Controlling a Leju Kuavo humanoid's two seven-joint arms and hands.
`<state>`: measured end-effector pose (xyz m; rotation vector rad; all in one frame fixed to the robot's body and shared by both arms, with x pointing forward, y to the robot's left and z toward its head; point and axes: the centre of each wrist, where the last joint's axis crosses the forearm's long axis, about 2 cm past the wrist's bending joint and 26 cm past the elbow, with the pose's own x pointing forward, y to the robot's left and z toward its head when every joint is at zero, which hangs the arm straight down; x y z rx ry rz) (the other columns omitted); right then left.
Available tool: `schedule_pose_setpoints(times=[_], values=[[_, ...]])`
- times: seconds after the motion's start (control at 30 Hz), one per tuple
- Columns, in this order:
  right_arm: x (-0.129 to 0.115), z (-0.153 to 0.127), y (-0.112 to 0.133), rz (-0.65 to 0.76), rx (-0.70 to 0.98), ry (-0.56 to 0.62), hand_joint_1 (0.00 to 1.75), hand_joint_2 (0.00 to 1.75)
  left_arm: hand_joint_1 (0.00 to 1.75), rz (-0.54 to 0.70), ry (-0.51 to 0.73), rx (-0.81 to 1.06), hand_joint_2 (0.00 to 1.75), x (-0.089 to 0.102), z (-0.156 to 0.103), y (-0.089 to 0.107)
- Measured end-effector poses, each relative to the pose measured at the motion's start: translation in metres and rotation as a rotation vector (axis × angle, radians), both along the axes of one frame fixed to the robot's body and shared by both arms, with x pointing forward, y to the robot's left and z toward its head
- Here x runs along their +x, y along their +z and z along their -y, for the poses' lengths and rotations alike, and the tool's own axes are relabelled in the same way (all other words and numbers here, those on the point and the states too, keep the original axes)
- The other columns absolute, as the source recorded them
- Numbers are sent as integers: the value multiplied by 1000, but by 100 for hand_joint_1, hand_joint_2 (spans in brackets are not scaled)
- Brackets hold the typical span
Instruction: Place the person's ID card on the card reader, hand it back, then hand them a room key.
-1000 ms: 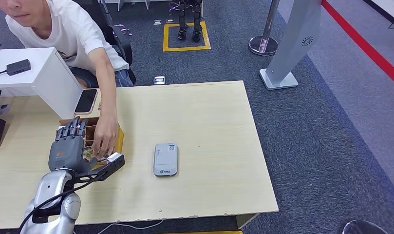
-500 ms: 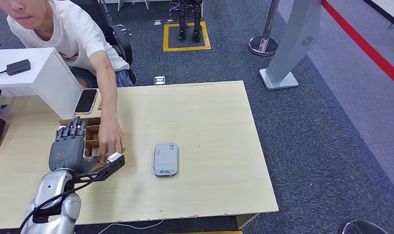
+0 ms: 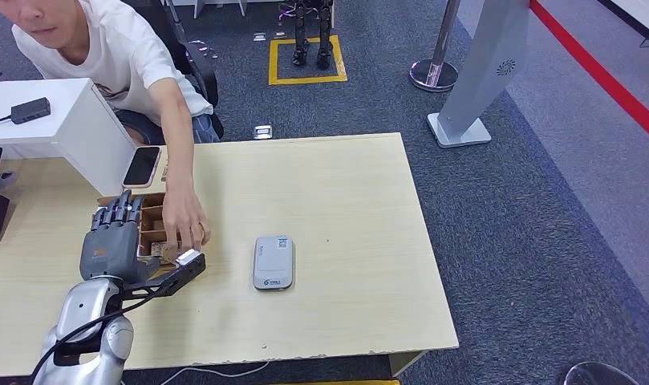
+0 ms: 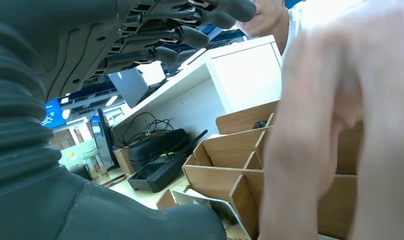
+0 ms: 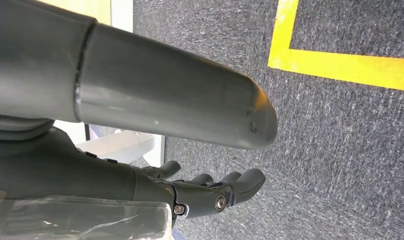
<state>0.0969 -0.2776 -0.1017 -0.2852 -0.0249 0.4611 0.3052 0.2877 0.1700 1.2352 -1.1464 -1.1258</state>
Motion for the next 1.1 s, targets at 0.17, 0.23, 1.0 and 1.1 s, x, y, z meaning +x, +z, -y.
schedule_pose_setpoints(times=[0.17,0.23,1.0,1.1], values=[[0,0,0,0,0,0,0,0,0,0,0,0,175,0,0,0],[0,0,0,0,0,0,0,0,0,0,0,0,175,0,0,0],[3,0,1,3,-1,0,0,0,0,-44,-3,-11,175,2,-4,-1],[4,0,1,5,-1,0,0,0,0,-59,-3,-11,175,2,-5,-4]])
